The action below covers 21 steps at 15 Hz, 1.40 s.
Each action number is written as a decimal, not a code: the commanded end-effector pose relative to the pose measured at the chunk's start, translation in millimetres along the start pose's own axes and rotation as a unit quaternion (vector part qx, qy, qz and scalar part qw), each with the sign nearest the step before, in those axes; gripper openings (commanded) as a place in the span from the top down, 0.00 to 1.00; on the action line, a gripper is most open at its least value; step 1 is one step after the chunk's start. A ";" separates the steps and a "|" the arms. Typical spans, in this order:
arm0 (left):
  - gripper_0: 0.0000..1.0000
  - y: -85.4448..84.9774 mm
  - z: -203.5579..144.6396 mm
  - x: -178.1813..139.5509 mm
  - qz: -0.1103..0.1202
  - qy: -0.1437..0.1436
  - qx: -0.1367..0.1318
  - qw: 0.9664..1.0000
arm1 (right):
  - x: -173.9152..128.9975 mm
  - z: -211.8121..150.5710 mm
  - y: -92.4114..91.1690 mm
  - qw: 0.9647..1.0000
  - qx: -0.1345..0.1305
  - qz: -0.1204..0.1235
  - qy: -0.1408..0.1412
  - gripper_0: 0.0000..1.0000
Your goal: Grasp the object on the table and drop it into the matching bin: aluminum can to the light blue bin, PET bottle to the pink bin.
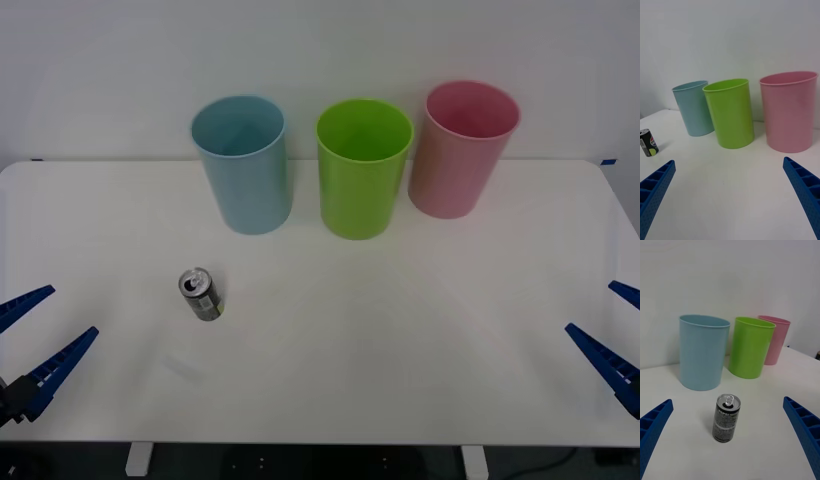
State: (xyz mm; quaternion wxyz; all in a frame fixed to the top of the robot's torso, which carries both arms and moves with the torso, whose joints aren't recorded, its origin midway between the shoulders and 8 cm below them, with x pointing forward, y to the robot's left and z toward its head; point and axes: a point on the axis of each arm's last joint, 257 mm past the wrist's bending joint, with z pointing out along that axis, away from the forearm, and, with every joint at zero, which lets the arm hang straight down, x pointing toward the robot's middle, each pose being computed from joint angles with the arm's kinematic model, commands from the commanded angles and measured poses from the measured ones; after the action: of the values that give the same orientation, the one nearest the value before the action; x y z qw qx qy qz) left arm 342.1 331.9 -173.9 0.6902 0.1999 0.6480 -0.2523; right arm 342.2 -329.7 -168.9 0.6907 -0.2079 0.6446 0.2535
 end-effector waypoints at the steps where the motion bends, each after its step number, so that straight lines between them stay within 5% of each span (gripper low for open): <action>1: 0.00 1.1 -0.5 -1.3 0.003 0.003 0.002 1.000 | 0.0 0.0 0.0 1.000 0.000 0.000 0.000 0.00; 5: 0.00 2.0 0.6 9.9 0.001 0.014 -0.008 1.000 | 0.0 0.0 0.0 1.000 0.000 0.000 0.000 0.00; 14: 0.00 9.7 5.6 62.1 0.037 0.102 -0.027 0.994 | 0.0 0.0 0.0 1.000 0.000 0.000 0.000 0.00; 19: 0.00 2.8 18.0 79.3 0.043 0.106 -0.034 0.993 | 0.0 0.0 0.0 1.000 0.000 0.000 0.000 0.00; 21: 0.00 3.8 22.7 88.0 0.067 0.103 -0.035 0.992 | 0.0 0.0 0.0 1.000 0.000 0.000 0.000 0.00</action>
State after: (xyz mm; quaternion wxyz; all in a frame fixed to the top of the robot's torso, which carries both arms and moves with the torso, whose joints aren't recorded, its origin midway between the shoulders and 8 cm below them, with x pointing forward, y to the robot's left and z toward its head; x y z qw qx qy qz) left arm 363.4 314.3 -256.4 0.6397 0.2390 0.7114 -0.1659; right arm 342.2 -329.7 -168.9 0.6907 -0.2080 0.6445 0.2534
